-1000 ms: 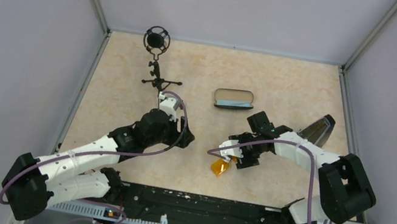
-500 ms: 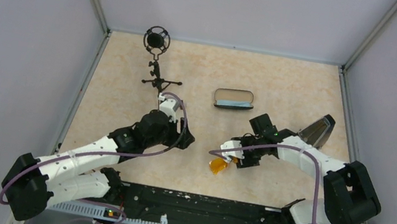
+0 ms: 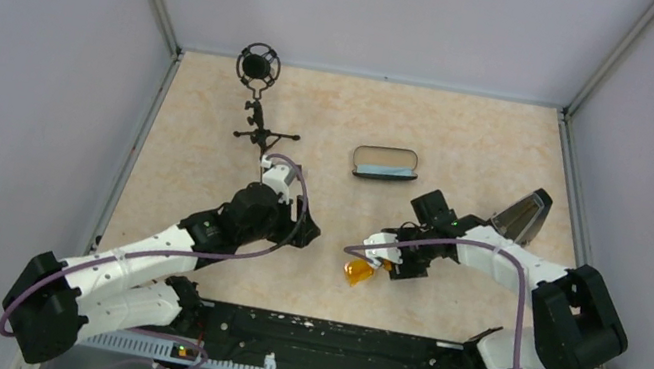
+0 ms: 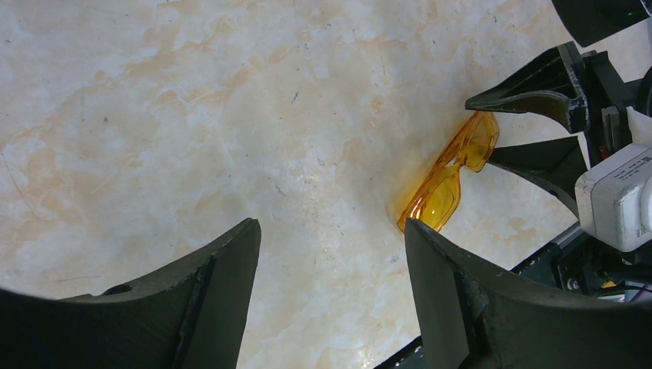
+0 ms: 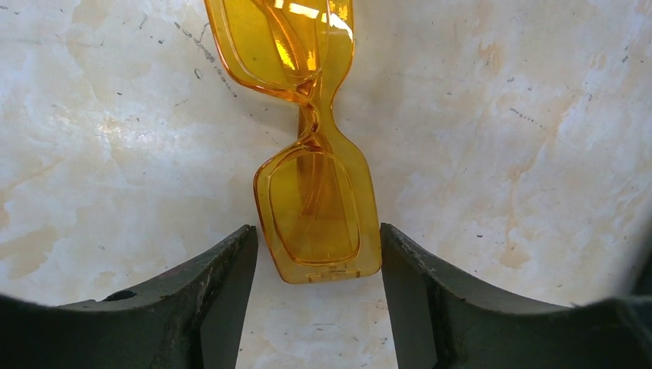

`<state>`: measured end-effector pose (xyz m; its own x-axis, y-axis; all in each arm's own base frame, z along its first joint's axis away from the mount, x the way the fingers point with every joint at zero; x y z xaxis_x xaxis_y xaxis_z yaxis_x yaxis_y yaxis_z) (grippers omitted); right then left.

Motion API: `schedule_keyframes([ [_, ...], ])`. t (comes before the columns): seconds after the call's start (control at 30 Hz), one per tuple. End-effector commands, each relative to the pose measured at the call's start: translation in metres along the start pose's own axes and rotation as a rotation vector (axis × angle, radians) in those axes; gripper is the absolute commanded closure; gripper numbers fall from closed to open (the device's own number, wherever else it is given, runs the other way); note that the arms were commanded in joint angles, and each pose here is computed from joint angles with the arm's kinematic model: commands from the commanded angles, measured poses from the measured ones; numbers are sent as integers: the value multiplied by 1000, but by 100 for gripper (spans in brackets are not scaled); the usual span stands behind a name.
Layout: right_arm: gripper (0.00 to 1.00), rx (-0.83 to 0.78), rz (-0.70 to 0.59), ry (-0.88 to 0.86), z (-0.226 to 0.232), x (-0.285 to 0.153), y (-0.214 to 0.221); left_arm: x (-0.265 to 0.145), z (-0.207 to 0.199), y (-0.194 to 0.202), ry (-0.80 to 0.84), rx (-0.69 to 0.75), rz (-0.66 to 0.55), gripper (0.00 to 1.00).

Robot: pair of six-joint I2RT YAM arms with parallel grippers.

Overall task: Organize the sunglasses
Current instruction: Pick up the sunglasses from the center of the board.

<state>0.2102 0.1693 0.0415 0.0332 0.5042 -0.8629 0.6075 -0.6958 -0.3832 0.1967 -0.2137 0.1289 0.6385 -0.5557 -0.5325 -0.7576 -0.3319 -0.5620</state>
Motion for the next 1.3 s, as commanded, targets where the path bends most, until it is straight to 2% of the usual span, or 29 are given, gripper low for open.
schedule_keyframes([
  [0.0,40,2,-44,28,-11,-5,-12,-1,-10,-5,53,-2,-25,24],
  [0.17,44,9,-56,31,-11,-7,-15,0,-10,-4,59,-3,-20,25],
  [0.43,70,45,-68,54,-16,-16,-21,4,-10,-3,64,-4,-25,24],
  [0.7,76,138,-42,52,-12,-39,0,46,-30,-16,79,29,-24,25],
  [0.83,77,197,-33,49,-5,-47,13,83,-41,-27,30,-72,-26,24],
  [1.03,78,298,-44,76,9,-54,30,134,-61,-39,85,-215,-33,26],
  [1.17,79,337,-35,93,23,-53,39,146,-53,-57,64,-370,-128,23],
  [1.27,79,354,-32,103,30,-50,41,150,-45,-74,97,-494,-218,23],
])
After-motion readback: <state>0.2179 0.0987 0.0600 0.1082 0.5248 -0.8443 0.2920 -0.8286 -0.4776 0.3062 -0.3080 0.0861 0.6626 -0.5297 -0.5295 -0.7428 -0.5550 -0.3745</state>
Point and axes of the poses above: each gripper's point midway between its finger pads, its own x axis out along the fingers, its own z axis along the line the jaws close on, y = z × x, the point moved 2 cm from there along -x, back along the fingers, and after that the axes turned 14 degrees about -x, right-handed, at the moved point
